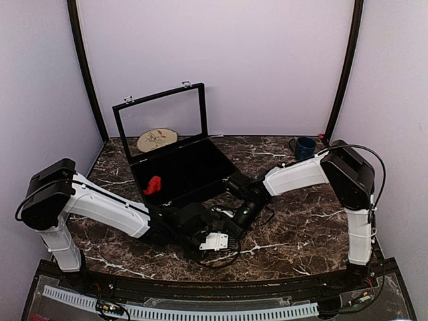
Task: Roll the socks
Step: Roll the sock at the center of the board.
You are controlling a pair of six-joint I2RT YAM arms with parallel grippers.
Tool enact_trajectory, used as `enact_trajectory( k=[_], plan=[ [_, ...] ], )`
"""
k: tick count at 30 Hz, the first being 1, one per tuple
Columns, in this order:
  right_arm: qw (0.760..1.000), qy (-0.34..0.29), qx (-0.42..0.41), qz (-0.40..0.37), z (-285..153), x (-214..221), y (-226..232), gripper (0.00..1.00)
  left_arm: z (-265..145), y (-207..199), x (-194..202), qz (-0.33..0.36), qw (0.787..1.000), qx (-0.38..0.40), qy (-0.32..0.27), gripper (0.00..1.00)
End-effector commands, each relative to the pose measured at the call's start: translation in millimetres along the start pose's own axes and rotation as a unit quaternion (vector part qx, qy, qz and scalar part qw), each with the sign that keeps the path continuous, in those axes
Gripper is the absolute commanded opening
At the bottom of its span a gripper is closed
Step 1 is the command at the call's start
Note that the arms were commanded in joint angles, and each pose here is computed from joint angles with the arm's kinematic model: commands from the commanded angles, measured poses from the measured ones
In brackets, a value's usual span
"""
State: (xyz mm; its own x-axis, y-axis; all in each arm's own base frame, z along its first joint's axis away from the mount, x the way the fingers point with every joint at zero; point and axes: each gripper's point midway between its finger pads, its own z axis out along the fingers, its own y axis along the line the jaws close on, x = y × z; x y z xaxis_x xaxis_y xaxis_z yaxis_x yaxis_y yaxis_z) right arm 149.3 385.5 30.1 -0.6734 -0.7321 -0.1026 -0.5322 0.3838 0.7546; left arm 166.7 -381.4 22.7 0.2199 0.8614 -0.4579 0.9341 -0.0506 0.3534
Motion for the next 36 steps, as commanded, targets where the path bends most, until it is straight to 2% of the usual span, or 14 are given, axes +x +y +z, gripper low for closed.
enact_trajectory(
  k=[1,9,14,16,24,36],
  plan=[
    [1.000,0.004,-0.007,0.003,0.6,-0.6,-1.1,0.00,1.2,-16.6,11.4,0.002,0.999,0.042,0.031,0.09],
    [1.000,-0.003,0.006,0.003,-2.2,-2.1,-3.3,0.01,0.0,-36.0,19.5,-0.004,0.994,0.099,0.056,0.06],
    [1.000,-0.013,0.018,0.002,-5.6,-3.4,-5.2,0.20,0.0,-43.0,19.5,-0.025,0.989,0.132,0.066,0.05],
    [1.000,-0.016,0.019,0.001,-6.8,-3.5,-5.4,0.25,0.0,-40.1,19.3,-0.040,0.988,0.136,0.067,0.05],
    [0.999,-0.024,0.020,0.007,-10.0,-1.0,-8.8,0.33,-4.1,-24.4,20.2,-0.102,0.983,0.140,0.061,0.04],
    [0.997,-0.060,0.037,0.017,-26.4,-5.3,-17.2,0.38,-10.9,-16.9,18.7,-0.169,0.965,0.193,0.046,0.04]
  ],
)
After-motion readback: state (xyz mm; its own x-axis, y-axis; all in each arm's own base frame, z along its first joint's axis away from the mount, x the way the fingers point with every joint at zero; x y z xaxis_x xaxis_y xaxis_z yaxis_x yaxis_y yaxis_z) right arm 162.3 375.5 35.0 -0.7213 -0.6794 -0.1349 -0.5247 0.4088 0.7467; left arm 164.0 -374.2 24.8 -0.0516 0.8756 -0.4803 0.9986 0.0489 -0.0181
